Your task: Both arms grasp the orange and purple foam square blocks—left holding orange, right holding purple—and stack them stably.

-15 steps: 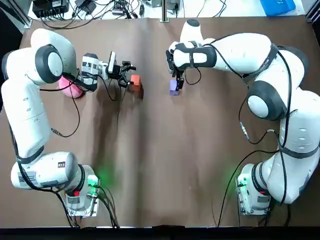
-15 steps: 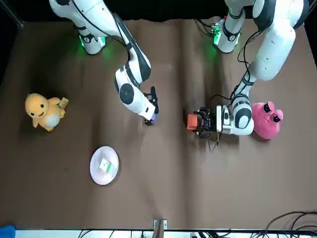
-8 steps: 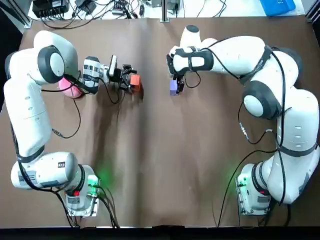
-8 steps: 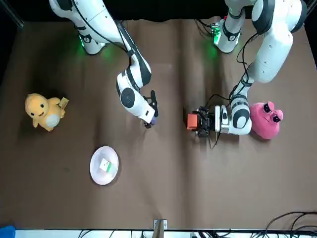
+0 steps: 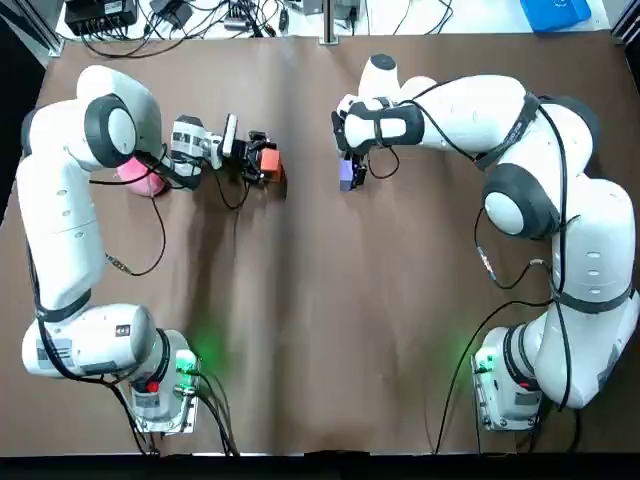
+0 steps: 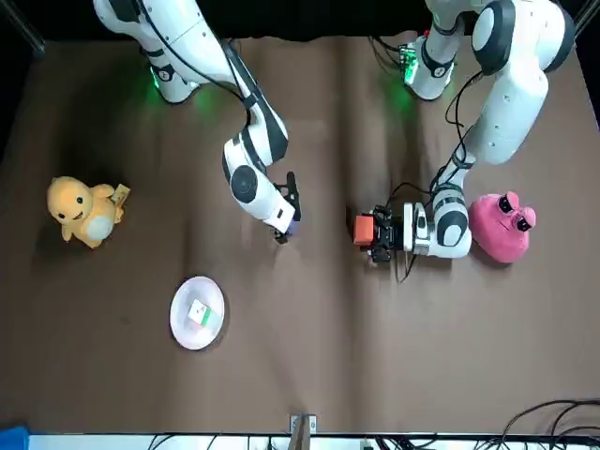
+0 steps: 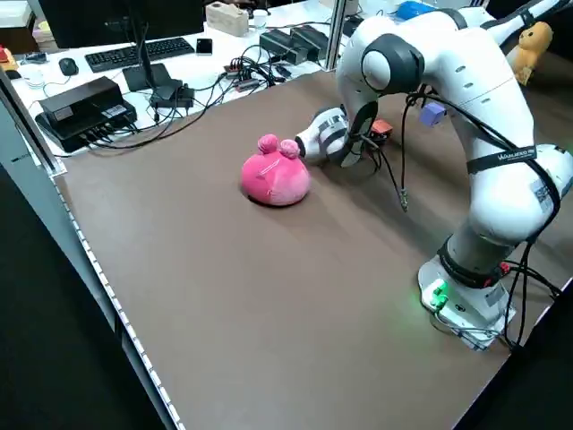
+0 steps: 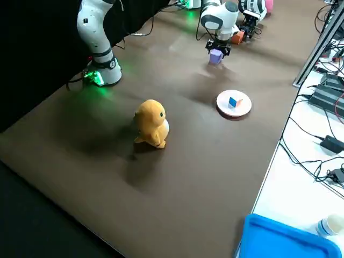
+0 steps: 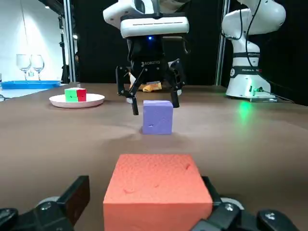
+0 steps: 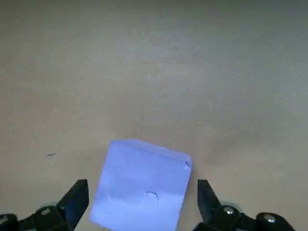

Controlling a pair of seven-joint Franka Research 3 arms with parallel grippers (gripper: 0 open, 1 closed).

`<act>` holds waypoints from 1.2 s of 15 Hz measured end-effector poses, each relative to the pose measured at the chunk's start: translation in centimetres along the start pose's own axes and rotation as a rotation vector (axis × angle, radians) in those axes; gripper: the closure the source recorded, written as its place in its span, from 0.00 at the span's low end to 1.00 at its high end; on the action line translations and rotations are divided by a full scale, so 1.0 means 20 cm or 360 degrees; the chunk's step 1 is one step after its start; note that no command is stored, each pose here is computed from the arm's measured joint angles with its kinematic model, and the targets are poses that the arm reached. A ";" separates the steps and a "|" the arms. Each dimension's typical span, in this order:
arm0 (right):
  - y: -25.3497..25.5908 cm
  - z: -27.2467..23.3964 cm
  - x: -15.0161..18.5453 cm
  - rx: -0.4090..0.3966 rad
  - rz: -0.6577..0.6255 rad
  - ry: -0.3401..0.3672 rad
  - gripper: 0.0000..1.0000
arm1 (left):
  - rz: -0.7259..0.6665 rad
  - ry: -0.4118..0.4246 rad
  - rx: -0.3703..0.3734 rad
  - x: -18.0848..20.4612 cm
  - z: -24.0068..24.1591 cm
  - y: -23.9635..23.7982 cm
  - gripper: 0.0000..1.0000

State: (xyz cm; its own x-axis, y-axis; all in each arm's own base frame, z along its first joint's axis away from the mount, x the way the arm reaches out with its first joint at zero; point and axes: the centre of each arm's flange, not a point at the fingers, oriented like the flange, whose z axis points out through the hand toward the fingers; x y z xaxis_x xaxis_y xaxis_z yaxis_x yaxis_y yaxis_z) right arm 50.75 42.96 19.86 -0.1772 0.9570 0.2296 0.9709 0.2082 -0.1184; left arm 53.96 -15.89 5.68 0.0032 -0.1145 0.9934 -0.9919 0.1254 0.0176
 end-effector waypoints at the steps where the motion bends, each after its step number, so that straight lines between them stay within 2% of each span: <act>1: 0.00 0.01 0.00 0.0001 -0.0002 -0.0002 0.00 | 0.0002 0.0000 -0.0005 -0.01 0.01 -0.01 0.00; 3: 0.00 0.02 0.00 0.0005 -0.0002 -0.0005 0.03 | 0.0007 0.0000 -0.0007 -0.02 0.03 -0.02 0.01; 4: 0.00 0.03 0.00 0.0006 -0.0002 -0.0005 0.08 | 0.0017 0.0001 -0.0006 -0.03 0.03 -0.02 0.07; 6: 0.00 0.03 0.00 0.0006 -0.0001 -0.0006 0.12 | 0.0023 0.0000 -0.0004 -0.03 0.03 -0.03 0.27; 7: 0.00 0.02 0.00 0.0005 -0.0001 -0.0005 0.20 | 0.0026 0.0000 -0.0004 -0.03 0.03 -0.03 0.37; 8: 0.00 0.01 0.01 -0.0002 -0.0002 -0.0002 0.32 | 0.0027 0.0001 -0.0004 -0.03 0.03 -0.03 0.40; 11: 0.02 -0.01 0.02 -0.0018 -0.0006 0.0008 0.39 | 0.0029 0.0004 -0.0006 -0.03 0.03 -0.03 0.40; 16: 0.11 -0.25 0.14 0.0033 0.0036 0.0052 0.39 | 0.0043 0.0091 -0.0026 0.05 0.20 -0.04 0.40; 18: 0.15 -0.39 0.21 0.0004 0.0094 0.0085 0.40 | 0.0042 0.0128 -0.0026 0.09 0.31 -0.04 0.40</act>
State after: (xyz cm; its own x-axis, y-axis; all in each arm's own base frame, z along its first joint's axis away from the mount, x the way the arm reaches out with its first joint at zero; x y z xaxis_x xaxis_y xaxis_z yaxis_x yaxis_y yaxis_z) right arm 54.20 45.99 27.91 -0.1105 0.9555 0.2735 0.9790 0.1520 -0.1355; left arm 54.01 -22.21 6.71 -0.0119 -0.0313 0.9994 -0.9896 0.1435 -0.0072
